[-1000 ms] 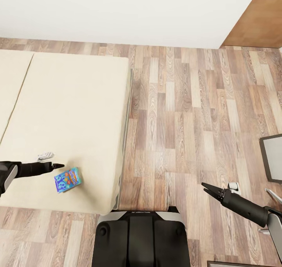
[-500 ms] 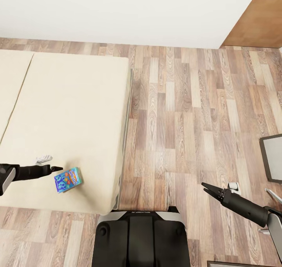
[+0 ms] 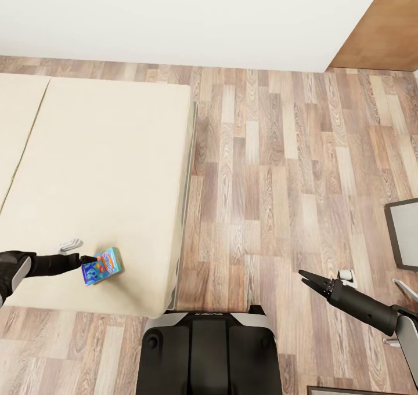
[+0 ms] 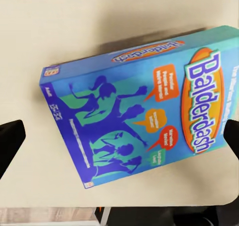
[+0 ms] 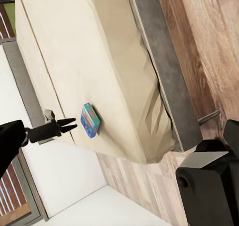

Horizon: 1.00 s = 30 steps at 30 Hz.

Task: Put all the toys in the child's room - the three board games (two on the bed and one on the table), the two jigsaw puzzles on the table, and the tennis ball on the table - inside the toy box on the table in the child's room.

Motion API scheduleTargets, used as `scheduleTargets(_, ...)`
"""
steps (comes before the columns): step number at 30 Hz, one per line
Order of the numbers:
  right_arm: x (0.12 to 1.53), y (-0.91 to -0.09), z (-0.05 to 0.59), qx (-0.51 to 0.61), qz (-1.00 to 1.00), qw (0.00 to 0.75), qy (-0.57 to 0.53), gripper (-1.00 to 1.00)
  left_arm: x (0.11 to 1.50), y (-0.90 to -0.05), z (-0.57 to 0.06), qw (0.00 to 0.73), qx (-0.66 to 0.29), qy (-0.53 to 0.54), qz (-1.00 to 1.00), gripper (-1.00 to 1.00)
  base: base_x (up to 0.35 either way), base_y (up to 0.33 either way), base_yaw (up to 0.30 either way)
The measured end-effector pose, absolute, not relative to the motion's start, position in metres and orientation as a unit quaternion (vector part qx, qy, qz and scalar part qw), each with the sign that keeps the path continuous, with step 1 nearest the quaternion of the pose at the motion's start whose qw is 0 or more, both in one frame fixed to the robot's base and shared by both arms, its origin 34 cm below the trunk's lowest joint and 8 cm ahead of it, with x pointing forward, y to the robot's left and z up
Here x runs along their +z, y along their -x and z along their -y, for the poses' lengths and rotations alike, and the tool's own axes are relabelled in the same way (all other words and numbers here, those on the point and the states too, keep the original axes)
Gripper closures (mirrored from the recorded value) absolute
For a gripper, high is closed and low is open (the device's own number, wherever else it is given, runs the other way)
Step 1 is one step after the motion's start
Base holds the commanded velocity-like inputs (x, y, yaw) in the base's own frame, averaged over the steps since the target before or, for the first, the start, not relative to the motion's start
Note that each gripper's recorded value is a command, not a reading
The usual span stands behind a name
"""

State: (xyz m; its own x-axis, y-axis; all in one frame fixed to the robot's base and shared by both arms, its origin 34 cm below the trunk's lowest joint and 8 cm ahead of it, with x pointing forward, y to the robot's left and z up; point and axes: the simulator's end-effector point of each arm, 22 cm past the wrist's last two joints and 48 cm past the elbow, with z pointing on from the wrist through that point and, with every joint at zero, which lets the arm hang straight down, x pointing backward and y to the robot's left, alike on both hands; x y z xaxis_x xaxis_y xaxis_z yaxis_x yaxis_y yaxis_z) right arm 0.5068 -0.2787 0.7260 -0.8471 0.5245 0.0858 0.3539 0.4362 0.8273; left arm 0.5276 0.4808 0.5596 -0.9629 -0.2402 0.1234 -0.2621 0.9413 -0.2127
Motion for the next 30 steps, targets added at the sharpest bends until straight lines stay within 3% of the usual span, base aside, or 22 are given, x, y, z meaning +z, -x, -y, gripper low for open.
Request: scheduleTargets(30, 0.7241, -0.5055, 0.2786, 0.462, -0.842, 0.090, -0.262, -1.00, 0.5515, -0.5311, -0.4764, 0.031, 0.112, -0.114, 0.987, -1.00, 0.000, 0.000, 0.000)
